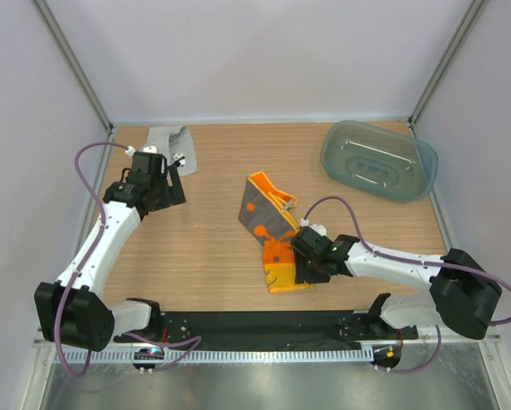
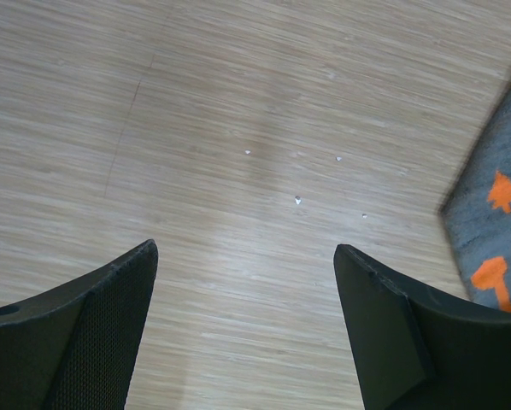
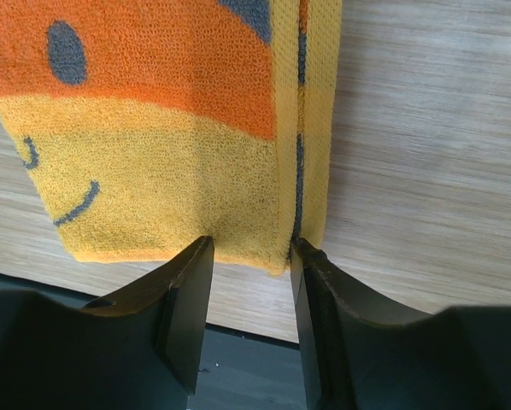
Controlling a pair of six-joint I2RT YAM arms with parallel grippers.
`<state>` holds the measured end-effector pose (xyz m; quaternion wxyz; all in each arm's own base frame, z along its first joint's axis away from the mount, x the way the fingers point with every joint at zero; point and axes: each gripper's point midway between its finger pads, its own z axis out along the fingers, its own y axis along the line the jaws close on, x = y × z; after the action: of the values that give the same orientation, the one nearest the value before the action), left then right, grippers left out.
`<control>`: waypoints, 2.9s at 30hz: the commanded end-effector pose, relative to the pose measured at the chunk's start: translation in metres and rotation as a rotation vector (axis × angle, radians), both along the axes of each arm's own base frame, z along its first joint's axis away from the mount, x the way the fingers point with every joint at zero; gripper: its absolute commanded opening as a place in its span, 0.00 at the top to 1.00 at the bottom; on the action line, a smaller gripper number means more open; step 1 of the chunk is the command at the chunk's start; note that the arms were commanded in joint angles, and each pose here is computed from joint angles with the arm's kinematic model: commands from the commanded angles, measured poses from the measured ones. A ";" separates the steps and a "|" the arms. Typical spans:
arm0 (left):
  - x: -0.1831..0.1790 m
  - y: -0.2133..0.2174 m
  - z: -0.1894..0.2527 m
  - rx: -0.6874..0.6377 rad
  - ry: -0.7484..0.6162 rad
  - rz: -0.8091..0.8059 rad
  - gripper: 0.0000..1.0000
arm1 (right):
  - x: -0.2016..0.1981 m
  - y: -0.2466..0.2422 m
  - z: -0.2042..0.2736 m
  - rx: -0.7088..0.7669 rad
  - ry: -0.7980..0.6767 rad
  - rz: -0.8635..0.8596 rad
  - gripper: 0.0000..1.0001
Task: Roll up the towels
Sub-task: Flatten the towel
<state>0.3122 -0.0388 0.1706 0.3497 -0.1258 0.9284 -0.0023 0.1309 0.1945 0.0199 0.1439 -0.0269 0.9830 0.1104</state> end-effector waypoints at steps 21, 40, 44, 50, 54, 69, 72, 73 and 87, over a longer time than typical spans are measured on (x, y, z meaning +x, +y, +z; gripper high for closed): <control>0.007 0.003 0.020 0.024 -0.076 -0.005 0.16 | 0.016 0.003 0.017 -0.041 -0.066 0.013 0.93; 0.005 -0.011 0.027 0.013 -0.109 -0.072 0.16 | 0.049 -0.017 0.340 0.082 -0.730 0.182 0.99; 0.004 -0.025 0.025 0.002 -0.093 -0.070 0.16 | 0.039 -0.055 0.335 0.044 -0.732 0.106 0.99; 0.008 -0.081 -0.003 -0.036 -0.009 -0.120 0.16 | 0.023 -0.064 0.234 -0.171 -0.482 0.124 0.99; 0.025 -0.133 -0.028 -0.038 0.037 -0.177 0.16 | 0.017 -0.067 0.204 -0.185 -0.425 0.089 0.99; 0.079 -0.225 -0.104 -0.047 0.137 -0.243 0.16 | 0.011 -0.055 0.188 -0.135 -0.388 0.106 0.99; 0.083 -0.232 -0.113 -0.045 0.146 -0.251 0.16 | 0.011 -0.053 0.180 -0.147 -0.375 0.116 0.99; 0.085 -0.235 -0.113 -0.052 0.142 -0.254 0.16 | 0.012 -0.051 0.179 -0.143 -0.375 0.116 0.99; 0.096 -0.251 -0.130 -0.074 0.158 -0.275 0.85 | 0.011 -0.047 0.170 -0.152 -0.350 0.129 0.99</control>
<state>0.3972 -0.2774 0.0269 0.2459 -0.0116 0.9677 -0.0544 0.1406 0.1419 0.1902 0.3003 -0.1230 0.9454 0.0291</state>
